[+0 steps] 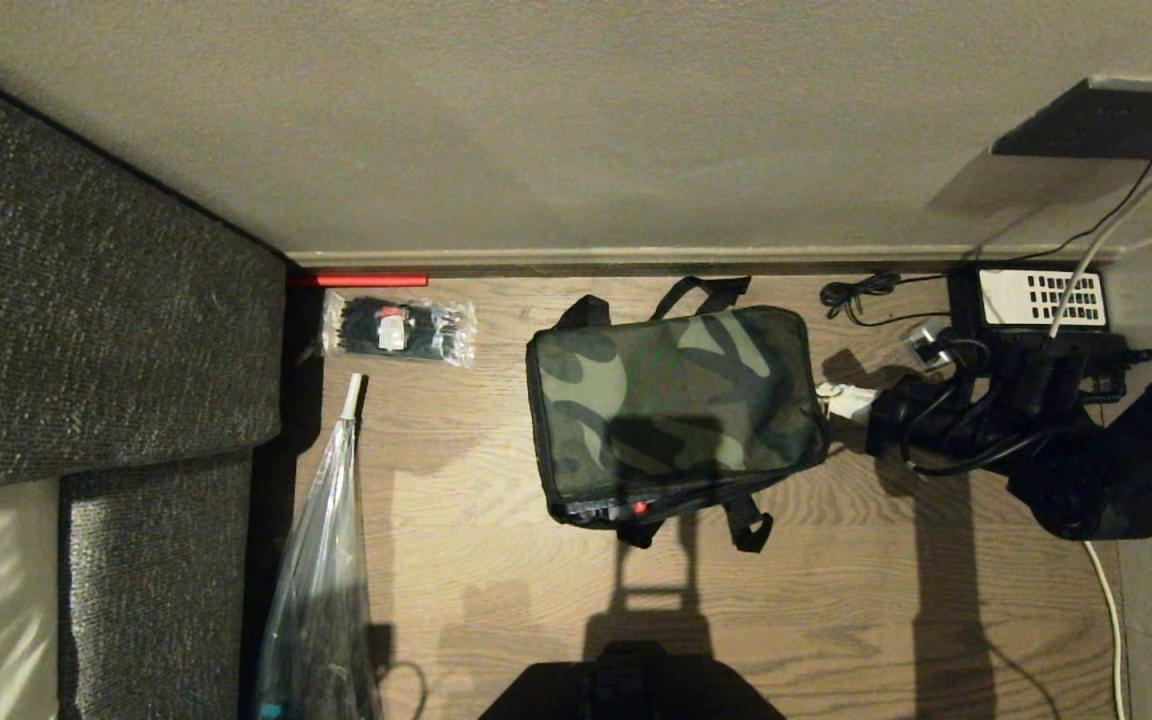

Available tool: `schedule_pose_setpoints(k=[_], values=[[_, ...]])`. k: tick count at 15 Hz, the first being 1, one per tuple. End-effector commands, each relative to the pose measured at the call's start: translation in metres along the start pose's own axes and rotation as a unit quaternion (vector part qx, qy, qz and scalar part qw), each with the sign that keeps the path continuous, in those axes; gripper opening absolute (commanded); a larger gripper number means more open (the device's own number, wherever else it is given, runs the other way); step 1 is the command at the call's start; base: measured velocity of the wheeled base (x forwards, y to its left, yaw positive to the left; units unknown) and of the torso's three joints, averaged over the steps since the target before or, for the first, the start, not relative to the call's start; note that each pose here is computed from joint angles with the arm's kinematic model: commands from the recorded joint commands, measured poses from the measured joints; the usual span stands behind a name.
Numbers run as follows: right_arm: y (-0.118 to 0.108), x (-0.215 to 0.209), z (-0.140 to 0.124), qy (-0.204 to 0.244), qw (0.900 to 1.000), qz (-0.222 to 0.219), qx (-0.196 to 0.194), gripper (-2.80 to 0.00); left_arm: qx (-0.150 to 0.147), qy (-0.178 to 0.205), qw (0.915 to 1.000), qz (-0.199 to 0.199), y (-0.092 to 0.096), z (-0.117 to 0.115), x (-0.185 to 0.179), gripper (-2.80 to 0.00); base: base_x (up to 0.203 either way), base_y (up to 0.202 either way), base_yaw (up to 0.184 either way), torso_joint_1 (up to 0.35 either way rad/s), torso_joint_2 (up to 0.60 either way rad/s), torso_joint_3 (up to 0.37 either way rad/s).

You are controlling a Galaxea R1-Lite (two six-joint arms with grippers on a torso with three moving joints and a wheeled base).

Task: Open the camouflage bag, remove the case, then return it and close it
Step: Open the top of the storage box

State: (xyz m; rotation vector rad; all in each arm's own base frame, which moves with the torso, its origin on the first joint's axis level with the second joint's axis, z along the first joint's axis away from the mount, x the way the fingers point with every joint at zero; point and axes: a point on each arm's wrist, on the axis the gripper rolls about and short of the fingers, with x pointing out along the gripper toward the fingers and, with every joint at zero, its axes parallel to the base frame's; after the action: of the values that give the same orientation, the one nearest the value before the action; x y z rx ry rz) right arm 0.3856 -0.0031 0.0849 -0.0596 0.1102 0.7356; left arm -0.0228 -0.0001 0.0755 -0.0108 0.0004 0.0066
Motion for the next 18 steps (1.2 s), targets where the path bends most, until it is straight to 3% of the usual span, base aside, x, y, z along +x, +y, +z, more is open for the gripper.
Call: schedule_pose_setpoints(k=[1,12,18], values=[[0.000,0.000,-0.003,0.001,1.000,0.003,0.001,-2.80,0.000,0.000,1.0000,0.001,0.000,0.000,0.000,-2.80,0.000,0.000,0.000,0.000,0.00,0.000],[0.024,-0.001,-0.020,0.023,0.999,0.026,-0.002,-2.80,-0.001,0.000,1.0000,0.001,0.000,0.000,0.000,-2.80,0.000,0.000,0.000,0.000,0.00,0.000],[0.045,0.002,-0.029,0.043,0.998,0.048,0.017,-2.80,0.000,0.000,1.0000,0.001,0.000,0.000,0.000,-2.80,0.000,0.000,0.000,0.000,0.00,0.000]])
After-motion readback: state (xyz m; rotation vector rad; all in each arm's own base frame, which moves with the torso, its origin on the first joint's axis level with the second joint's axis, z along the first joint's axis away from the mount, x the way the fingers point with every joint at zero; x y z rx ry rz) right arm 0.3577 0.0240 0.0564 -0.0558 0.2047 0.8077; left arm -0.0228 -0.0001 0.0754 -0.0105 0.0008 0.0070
